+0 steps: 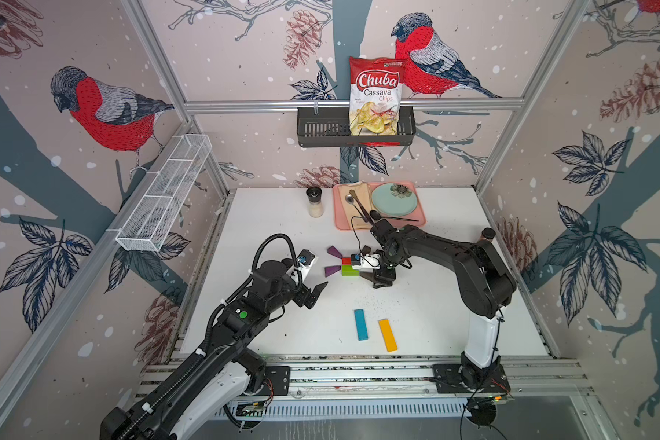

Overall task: Assemble a small pinwheel with building blocks
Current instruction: Assemble the building block at the center of the board.

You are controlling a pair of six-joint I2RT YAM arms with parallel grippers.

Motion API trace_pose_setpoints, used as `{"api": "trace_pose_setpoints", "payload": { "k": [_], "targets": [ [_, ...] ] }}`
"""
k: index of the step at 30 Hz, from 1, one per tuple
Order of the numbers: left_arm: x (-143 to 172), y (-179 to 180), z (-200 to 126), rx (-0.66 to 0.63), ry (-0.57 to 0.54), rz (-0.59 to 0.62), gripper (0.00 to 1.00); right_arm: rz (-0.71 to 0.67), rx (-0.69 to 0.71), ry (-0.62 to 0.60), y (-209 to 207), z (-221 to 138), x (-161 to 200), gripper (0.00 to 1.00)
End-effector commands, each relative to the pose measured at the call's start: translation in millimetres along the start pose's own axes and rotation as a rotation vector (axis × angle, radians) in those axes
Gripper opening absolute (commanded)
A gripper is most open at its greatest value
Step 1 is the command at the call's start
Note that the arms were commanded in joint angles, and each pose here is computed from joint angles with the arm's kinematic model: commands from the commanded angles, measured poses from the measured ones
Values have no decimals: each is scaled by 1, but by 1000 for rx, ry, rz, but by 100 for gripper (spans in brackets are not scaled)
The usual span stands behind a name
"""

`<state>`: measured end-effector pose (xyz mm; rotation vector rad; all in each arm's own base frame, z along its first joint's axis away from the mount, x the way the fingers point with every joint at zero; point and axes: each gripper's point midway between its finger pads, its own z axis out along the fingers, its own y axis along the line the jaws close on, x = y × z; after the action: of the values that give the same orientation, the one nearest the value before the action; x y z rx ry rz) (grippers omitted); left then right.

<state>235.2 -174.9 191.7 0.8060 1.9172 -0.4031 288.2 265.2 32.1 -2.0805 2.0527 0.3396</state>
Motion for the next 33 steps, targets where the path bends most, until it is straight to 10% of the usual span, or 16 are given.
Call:
{"api": "trace_pose_setpoints", "payload": {
  "k": [1,9,16,26,33],
  "targets": [
    [-7,0,-2,1,-25,-6,96,18,22,-34,-4,-6,-5,100],
    [-3,1,2,-1,4,-54,97,68,117,-140,4,-53,-4,100],
    [13,-51,38,67,212,33,98,256,583,-375,-15,-154,20,100],
    [61,-113,62,78,568,-184,98,373,566,-521,22,-182,41,100],
    [92,-140,79,79,668,-307,78,408,600,-507,23,-192,51,100]
  ]
}}
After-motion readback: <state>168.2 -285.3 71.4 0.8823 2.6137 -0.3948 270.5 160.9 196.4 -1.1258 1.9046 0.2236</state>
